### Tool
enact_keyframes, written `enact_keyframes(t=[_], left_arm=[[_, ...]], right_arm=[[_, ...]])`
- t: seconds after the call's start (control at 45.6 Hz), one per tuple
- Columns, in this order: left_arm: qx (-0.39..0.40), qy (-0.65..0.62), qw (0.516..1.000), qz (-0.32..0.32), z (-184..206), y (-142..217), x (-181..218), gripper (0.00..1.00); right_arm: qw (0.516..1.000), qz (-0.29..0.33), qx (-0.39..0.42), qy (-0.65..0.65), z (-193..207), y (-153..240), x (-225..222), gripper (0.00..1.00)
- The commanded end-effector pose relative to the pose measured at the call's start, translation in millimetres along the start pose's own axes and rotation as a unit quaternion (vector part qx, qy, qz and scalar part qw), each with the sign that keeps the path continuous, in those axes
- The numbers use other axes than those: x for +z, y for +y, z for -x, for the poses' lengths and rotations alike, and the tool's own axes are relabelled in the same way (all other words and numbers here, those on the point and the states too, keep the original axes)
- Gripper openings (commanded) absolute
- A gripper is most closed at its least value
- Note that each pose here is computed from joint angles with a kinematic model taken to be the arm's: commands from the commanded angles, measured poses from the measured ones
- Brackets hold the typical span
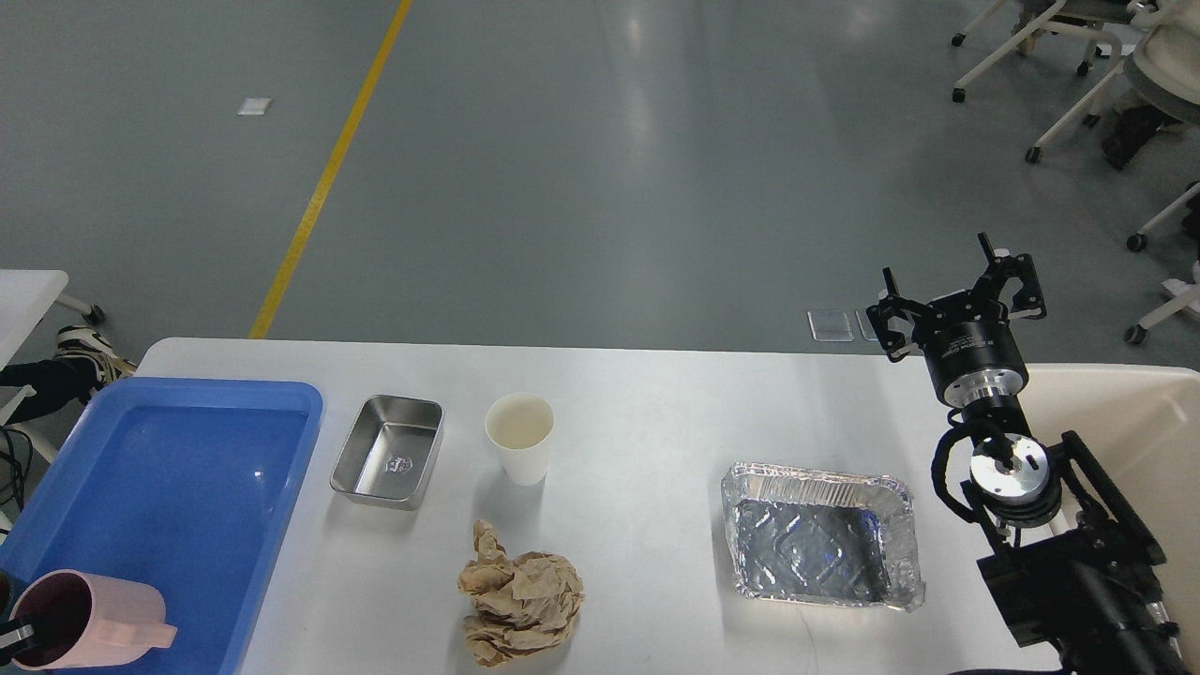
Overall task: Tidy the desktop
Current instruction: 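Lower the pink mug into the blue tray and release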
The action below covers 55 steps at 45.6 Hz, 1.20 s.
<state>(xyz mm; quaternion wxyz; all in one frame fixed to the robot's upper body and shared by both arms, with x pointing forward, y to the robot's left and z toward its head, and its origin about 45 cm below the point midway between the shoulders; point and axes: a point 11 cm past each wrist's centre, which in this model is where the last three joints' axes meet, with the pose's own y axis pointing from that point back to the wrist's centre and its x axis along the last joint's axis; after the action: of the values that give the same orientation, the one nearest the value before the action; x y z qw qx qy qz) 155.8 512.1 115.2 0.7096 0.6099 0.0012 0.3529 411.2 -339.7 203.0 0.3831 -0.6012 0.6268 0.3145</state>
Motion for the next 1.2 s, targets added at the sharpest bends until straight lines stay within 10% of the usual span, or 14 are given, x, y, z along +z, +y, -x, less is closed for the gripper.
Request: enact_keyframes(t=[0.0,0.175,1.183], left_arm=[[0.0,0.012,1.0,0.014,3.2,-8.2,10.5,0.8],[-0.002,0.013,1.0,0.025,2.5,-9.6,16.8,0.96],[0.152,-0.122,0.956,0.22,-130.8,92.9,151.0,0.97]], right_arm=[[1.0,0.0,0.0,-0.001,0.4,0.0,0.2,1.0],[1.0,0.0,-0.001,-0.001,1.0,-0.1,0.8,1.0],[1.0,-0.003,0.001,-0.001,1.0,-0.3,-1.4,1.0]])
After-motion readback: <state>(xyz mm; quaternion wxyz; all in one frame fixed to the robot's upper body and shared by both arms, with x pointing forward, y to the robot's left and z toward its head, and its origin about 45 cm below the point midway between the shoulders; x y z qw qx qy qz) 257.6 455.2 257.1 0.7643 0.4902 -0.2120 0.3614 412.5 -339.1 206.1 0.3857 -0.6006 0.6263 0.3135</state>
